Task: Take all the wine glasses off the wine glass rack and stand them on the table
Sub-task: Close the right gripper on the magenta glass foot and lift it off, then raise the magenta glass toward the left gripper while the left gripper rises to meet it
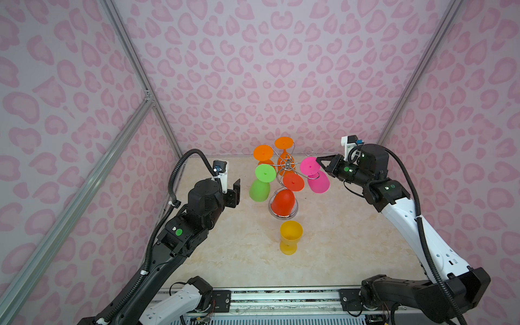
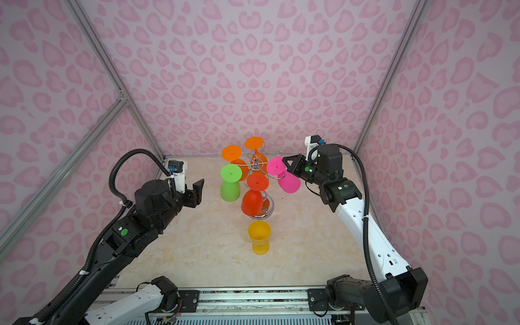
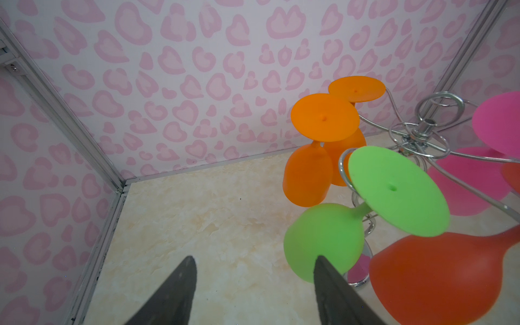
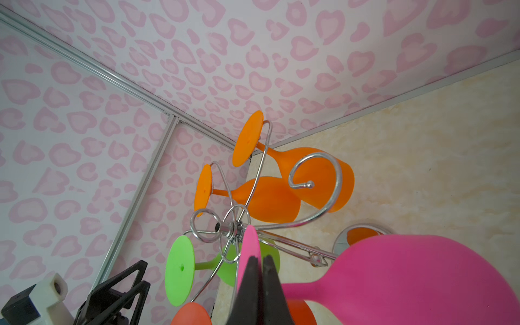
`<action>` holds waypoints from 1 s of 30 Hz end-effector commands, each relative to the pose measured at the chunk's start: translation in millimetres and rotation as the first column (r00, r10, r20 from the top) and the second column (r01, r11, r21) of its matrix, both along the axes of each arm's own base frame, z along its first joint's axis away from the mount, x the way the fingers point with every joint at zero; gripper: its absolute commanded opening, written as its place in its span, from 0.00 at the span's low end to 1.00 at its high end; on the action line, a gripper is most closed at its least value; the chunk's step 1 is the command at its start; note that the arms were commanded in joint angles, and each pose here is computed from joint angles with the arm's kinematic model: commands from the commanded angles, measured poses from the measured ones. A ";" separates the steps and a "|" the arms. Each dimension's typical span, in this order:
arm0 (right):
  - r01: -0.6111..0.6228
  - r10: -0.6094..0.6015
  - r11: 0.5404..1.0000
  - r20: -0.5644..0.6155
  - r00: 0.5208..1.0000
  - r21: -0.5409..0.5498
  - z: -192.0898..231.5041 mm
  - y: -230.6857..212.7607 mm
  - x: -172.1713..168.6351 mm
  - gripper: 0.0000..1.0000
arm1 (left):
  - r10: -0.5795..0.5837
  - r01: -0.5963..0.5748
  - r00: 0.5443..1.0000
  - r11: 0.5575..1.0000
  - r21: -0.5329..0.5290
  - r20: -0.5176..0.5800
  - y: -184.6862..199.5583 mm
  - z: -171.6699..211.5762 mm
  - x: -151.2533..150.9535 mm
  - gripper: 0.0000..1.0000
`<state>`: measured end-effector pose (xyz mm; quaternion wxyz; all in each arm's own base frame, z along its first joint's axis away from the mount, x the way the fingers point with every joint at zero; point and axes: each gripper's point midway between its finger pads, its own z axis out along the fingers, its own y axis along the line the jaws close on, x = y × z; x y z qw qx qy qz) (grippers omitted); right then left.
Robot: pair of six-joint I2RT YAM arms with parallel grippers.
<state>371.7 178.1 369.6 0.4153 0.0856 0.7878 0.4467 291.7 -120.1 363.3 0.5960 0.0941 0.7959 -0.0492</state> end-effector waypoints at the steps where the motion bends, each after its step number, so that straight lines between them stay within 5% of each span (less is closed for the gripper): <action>1: 0.046 -0.047 0.999 0.038 0.998 0.029 8.8 -17.1 3.4 0.00 | 0.001 -0.001 1.000 1.000 -0.017 0.019 -0.1 5.2 0.6 0.68; 12: 0.220 -0.228 0.972 0.101 0.968 0.085 37.4 -103.5 -27.7 0.00 | -0.015 0.016 1.000 0.999 -0.035 0.019 -4.3 6.9 1.5 0.68; 17: 0.272 -0.308 0.946 0.229 0.923 0.176 78.9 -135.3 -54.7 0.00 | -0.066 0.070 0.997 0.994 -0.088 0.044 -14.2 19.4 -0.2 0.68; 21: 0.202 -0.302 0.938 0.375 0.876 0.283 124.1 -133.4 -78.9 0.00 | -0.190 0.207 0.976 0.960 -0.186 0.108 -36.0 45.7 -7.8 0.68; 25: 0.006 -0.244 0.910 0.523 0.816 0.414 172.3 -120.9 -105.9 0.00 | -0.383 0.431 0.901 0.844 -0.319 0.204 -64.6 78.4 -21.2 0.68; 30: -0.249 -0.184 0.830 0.667 0.722 0.499 219.0 -110.2 -140.1 0.00 | -0.563 0.658 0.752 0.621 -0.424 0.342 -86.7 116.4 -33.8 0.68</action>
